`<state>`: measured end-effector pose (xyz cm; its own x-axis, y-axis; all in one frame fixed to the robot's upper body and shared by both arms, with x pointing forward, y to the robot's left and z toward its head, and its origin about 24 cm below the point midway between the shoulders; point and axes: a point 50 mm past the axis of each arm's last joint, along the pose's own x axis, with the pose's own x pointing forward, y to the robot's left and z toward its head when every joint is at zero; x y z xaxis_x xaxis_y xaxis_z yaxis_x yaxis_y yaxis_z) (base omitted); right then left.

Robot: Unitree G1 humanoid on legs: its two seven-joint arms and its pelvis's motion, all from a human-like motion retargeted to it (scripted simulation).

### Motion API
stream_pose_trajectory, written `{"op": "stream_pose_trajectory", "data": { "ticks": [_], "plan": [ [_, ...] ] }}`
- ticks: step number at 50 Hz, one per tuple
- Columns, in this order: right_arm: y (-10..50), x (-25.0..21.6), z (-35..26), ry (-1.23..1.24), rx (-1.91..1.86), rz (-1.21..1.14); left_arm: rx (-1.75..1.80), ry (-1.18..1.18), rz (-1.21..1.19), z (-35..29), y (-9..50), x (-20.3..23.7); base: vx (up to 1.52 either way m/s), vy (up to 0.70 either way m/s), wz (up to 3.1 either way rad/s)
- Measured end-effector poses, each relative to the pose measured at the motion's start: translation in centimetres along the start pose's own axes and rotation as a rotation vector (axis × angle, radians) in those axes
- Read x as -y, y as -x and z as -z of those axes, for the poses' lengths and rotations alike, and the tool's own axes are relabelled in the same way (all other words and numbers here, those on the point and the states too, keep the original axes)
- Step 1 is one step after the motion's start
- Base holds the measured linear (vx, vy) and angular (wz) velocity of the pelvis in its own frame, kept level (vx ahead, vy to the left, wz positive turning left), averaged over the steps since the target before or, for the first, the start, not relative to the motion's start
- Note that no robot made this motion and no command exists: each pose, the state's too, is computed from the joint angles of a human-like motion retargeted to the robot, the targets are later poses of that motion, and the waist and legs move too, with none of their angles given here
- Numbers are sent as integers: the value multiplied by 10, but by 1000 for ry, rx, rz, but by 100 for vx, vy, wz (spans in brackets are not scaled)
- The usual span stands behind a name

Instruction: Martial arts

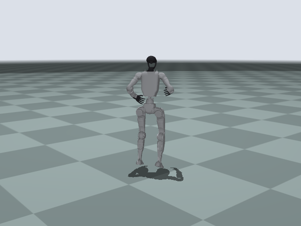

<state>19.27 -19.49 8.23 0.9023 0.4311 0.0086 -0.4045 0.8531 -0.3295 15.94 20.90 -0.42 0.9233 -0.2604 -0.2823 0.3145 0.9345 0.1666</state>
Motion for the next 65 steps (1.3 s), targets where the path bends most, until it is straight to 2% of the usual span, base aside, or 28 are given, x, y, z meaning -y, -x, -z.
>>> {"op": "stream_pose_trajectory", "data": {
  "ticks": [5,10,17,21,27,33,37,46,53,57,65],
  "plan": [
    [21,-1,13,-42,-85,28,83,-36,22,-20,-4,0,12,6,22],
    [30,1,23,-9,-135,82,211,-300,49,-56,-20,-10,13,0,21],
    [-9,32,-39,282,141,141,23,-465,15,-19,-14,-22,20,-8,-42],
    [-23,34,-63,340,248,157,-142,-447,-10,16,-1,-24,18,-9,-47],
    [-32,25,-66,312,285,121,-302,-347,-54,52,12,-19,18,-7,-39],
    [-36,14,-53,205,249,53,-387,-233,-75,69,20,-23,27,-7,-34],
    [-33,14,-34,153,175,93,-433,-194,-77,78,20,-30,35,-10,0],
    [-20,30,-14,257,63,181,-457,-217,-97,79,40,-45,38,-19,-8],
    [-3,34,-20,341,57,207,-328,-242,-55,54,36,-34,37,-22,4],
    [5,34,-18,385,24,188,-154,-319,-26,16,16,-33,43,-19,12],
    [20,18,7,362,-151,-57,263,-430,163,-85,-18,-16,52,-9,29]
  ]
}}
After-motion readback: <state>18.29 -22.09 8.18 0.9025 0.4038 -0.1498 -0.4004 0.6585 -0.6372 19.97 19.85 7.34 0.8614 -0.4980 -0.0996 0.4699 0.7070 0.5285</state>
